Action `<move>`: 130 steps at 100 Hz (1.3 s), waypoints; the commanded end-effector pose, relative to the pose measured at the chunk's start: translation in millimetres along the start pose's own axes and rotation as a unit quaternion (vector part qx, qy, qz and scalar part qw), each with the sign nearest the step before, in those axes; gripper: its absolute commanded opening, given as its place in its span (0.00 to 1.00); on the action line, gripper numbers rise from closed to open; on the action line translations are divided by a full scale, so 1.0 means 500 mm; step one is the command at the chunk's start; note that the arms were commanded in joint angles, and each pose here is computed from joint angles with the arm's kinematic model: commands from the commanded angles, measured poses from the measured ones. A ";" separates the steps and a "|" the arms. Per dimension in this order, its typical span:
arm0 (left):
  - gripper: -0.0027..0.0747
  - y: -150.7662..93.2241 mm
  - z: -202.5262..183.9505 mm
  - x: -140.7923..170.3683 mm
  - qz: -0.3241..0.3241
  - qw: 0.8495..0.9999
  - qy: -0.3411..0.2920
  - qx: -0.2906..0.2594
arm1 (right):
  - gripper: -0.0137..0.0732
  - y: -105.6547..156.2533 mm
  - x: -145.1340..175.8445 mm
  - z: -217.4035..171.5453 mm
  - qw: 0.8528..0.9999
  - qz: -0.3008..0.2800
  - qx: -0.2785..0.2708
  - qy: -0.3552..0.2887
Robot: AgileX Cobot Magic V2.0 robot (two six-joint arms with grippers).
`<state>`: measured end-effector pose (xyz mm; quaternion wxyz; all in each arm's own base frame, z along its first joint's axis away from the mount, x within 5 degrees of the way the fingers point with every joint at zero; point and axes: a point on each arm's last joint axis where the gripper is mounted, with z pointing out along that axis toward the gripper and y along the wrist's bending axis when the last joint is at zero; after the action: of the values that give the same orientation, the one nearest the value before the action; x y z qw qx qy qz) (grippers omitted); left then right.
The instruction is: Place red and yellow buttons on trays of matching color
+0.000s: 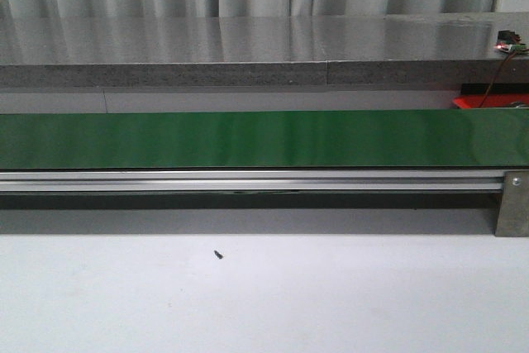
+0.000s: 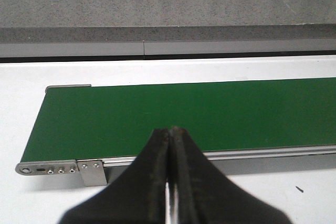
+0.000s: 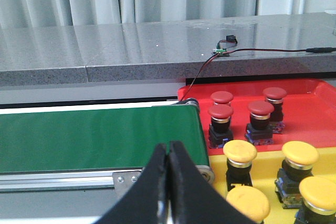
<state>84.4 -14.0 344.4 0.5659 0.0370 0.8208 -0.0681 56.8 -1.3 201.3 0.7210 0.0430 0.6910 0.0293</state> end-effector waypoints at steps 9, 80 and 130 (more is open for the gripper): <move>0.01 -0.001 -0.006 -0.027 -0.005 0.999 -0.047 -0.001 | 0.08 0.004 -0.028 -0.005 0.998 -0.006 -0.010 -0.055; 0.01 0.012 -0.022 -0.004 0.058 0.997 -0.035 -0.044 | 0.08 0.004 -0.028 -0.005 0.998 -0.006 -0.010 -0.055; 0.01 0.021 -0.011 0.135 -0.011 0.970 -0.240 -0.031 | 0.08 0.004 -0.028 -0.005 0.998 -0.006 -0.010 -0.055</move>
<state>59.9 -3.9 276.1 0.6912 -0.0047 0.7213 -0.0438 56.8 -1.3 201.3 0.7210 0.0438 0.6909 0.0301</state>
